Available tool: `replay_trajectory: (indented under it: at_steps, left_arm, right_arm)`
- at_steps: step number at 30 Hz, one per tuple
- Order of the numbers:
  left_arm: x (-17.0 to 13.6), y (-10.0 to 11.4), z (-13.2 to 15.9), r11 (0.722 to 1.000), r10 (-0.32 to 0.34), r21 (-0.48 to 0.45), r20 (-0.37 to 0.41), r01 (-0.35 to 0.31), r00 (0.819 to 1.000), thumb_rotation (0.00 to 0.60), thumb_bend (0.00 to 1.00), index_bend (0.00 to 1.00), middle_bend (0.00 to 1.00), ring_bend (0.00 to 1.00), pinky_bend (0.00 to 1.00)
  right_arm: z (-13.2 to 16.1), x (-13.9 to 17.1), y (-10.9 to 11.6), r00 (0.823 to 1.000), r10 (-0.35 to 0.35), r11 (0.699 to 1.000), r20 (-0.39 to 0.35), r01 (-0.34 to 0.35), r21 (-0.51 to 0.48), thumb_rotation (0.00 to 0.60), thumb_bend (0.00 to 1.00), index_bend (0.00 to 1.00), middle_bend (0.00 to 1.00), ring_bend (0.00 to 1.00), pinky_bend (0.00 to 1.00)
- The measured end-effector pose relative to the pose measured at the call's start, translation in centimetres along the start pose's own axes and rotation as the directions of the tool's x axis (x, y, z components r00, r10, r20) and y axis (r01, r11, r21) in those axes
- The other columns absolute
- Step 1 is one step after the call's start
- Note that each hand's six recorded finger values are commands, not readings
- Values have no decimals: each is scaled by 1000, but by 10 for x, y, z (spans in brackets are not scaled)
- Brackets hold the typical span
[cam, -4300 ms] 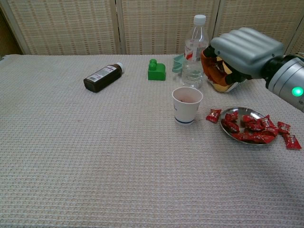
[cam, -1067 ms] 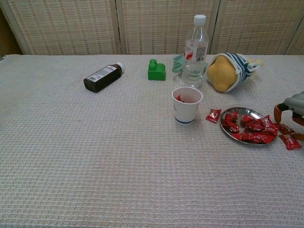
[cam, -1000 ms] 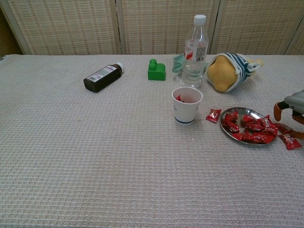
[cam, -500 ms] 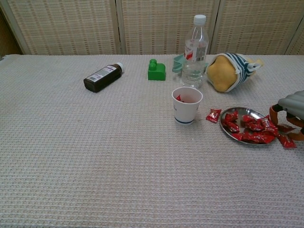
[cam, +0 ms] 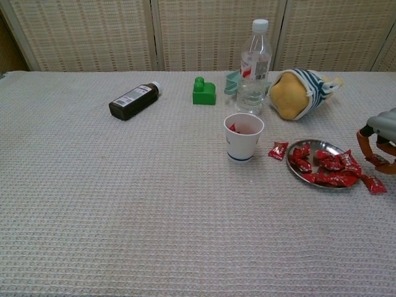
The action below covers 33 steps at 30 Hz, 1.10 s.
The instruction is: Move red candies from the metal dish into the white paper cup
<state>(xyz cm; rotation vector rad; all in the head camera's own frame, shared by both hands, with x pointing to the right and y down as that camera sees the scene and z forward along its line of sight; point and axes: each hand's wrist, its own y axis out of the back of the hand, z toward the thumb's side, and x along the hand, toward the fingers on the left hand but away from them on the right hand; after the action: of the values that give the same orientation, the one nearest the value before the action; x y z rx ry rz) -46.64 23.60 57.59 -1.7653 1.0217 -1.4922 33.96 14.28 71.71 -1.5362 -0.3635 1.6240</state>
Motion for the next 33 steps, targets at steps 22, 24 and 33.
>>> replay_trajectory:
  at_steps: [22,24,33]
  left_arm:
    - [0,3,-2,1000,3,-17,0,-3,1000,600,455,40,140,122,241]
    - [-1,3,-3,1000,4,-19,0,-4,1000,600,455,40,140,122,241]
    - [-3,5,-4,1000,10,-20,-1,-10,1000,600,455,41,140,123,241]
  right_arm:
    - [148,-40,129,936,-224,966,-273,176,-190,600,230,565,877,805,1000]
    - [158,-45,128,935,-222,968,-278,177,-180,600,229,502,877,805,1000]
    - [154,-45,122,942,-204,975,-266,171,-143,600,230,175,877,792,1000]
